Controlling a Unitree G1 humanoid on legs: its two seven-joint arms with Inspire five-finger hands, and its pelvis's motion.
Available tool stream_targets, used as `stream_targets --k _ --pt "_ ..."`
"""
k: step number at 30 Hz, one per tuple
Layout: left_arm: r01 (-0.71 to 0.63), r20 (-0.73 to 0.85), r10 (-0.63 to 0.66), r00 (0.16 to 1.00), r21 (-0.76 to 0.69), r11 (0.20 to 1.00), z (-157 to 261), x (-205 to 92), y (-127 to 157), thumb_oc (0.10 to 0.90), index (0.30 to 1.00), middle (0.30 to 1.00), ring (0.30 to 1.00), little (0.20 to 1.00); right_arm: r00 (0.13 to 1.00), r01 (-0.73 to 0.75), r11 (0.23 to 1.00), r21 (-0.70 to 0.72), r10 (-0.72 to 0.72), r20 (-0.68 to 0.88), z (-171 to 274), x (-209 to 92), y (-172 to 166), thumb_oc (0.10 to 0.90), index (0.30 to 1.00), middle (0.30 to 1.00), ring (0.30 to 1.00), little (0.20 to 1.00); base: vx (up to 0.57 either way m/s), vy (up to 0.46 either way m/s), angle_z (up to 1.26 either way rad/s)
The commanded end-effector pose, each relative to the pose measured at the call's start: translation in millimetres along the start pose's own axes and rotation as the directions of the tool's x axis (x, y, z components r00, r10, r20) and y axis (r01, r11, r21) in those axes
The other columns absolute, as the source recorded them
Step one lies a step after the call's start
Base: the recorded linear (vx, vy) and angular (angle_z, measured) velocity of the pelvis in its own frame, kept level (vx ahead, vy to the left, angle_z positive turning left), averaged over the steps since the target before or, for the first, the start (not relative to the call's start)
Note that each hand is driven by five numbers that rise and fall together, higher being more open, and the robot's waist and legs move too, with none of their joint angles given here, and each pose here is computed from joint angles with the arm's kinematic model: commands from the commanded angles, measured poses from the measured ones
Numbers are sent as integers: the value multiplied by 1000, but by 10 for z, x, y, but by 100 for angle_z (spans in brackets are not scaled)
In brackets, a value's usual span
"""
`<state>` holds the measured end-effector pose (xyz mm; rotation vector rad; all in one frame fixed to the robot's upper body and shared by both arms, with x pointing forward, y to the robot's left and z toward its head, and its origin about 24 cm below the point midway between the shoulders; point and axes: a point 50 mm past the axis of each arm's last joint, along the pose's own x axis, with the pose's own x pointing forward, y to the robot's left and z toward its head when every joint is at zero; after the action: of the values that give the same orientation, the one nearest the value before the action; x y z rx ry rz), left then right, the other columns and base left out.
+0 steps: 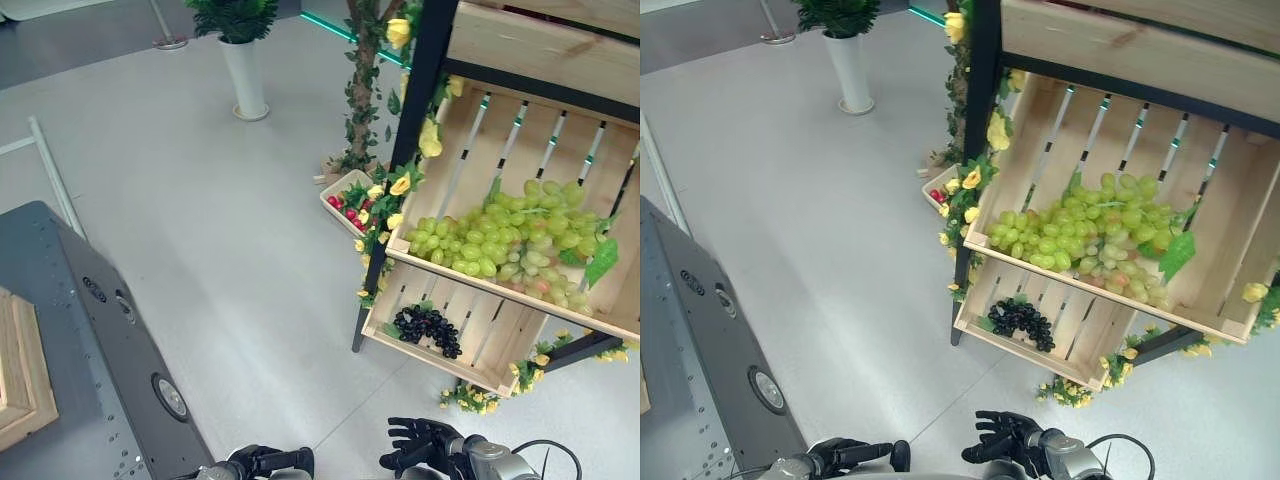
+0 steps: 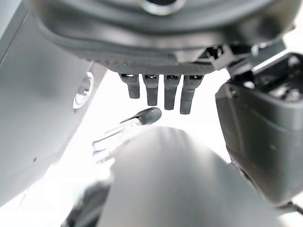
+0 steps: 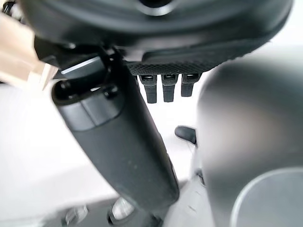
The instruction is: Pick up the fruits from the basket on one side to the basket on the other side
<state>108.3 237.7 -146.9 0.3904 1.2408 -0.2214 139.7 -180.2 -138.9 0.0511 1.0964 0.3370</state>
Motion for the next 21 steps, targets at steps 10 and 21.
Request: stream_targets --k 10,21 --pt "-11 166 27 986 -94 996 509 36 -54 800 900 900 900 900 949 163 970 -178 -106 296 486 -51 -8 800 900 900 900 900 -95 -334 96" --pt "38 196 -22 980 -77 996 510 8 -58 800 900 900 900 900 969 161 983 -87 -141 202 279 -87 -178 800 900 900 900 900 -68 -60 91"
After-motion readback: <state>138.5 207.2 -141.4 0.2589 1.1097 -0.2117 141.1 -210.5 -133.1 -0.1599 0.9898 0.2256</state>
